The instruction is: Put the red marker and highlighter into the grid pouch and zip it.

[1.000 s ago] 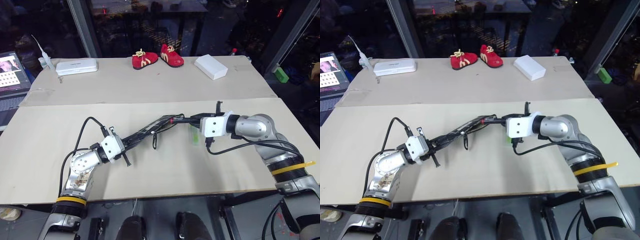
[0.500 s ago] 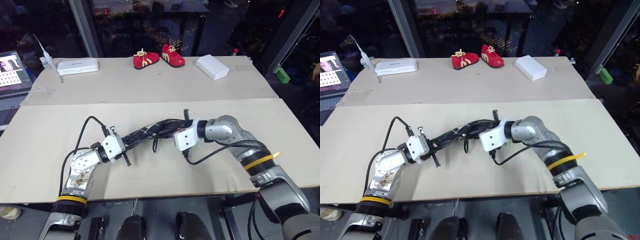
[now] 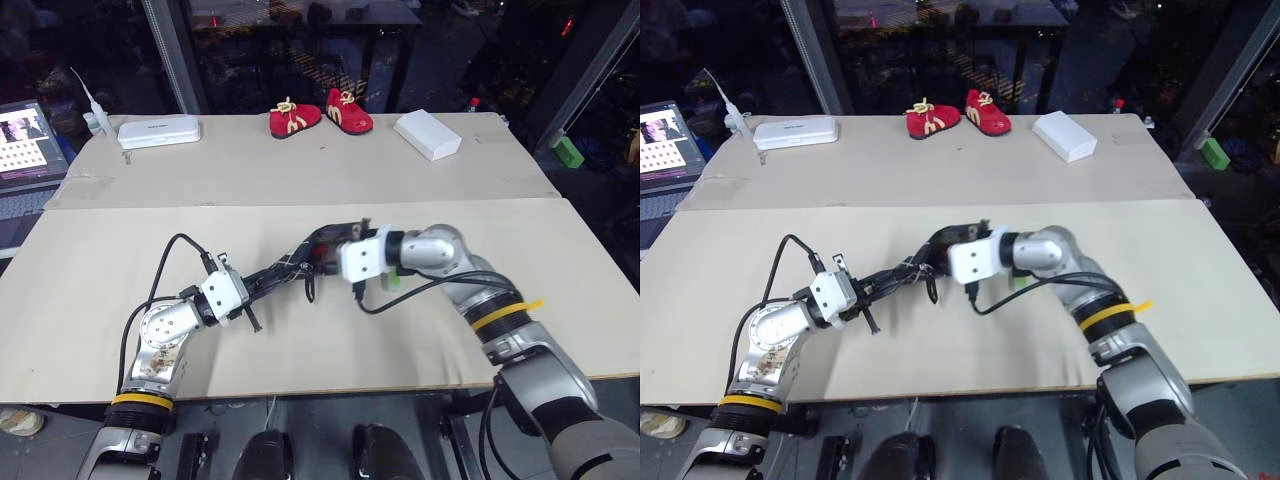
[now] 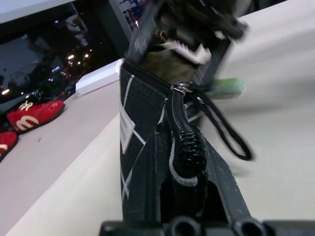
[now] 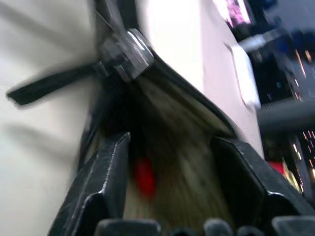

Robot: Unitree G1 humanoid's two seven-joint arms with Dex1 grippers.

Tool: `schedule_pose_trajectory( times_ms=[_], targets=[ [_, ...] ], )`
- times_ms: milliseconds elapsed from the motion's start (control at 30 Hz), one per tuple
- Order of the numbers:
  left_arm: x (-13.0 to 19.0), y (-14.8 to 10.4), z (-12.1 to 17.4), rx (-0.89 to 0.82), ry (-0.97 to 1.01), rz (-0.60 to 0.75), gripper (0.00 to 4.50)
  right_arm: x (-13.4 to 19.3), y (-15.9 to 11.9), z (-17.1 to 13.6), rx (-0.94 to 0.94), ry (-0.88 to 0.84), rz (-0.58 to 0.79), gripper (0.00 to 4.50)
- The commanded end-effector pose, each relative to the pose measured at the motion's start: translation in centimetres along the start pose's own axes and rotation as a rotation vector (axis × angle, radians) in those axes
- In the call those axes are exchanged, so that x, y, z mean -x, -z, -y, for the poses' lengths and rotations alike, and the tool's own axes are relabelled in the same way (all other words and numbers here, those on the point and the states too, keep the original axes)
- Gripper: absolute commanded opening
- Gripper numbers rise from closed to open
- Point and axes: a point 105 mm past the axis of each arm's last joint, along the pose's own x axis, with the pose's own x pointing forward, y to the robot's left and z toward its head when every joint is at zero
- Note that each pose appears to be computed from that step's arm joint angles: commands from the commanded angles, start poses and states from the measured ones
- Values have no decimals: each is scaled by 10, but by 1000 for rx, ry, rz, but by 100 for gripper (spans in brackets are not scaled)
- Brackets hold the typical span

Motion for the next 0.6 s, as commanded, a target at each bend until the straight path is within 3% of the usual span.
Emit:
schedule_pose_trajectory(
  times_ms=[33, 200, 300, 500, 600],
  targets=[
    [-1, -12, -4, -42, -11, 42, 0, 37, 7, 28, -126, 119, 13, 273],
    [2, -11, -5, -42, -19, 34, 0, 84, 11, 37, -545, 209, 58, 273],
    [4, -10, -5, -41, -27, 29, 0, 98, 33, 30, -700, 318, -90, 273],
    [5, -10, -5, -39, -36, 27, 0, 84, 63, -27, -1118, 465, -407, 273],
    [4, -11, -4, -38, -38, 30, 0, 69, 63, -49, -1267, 492, -481, 273]
  ],
)
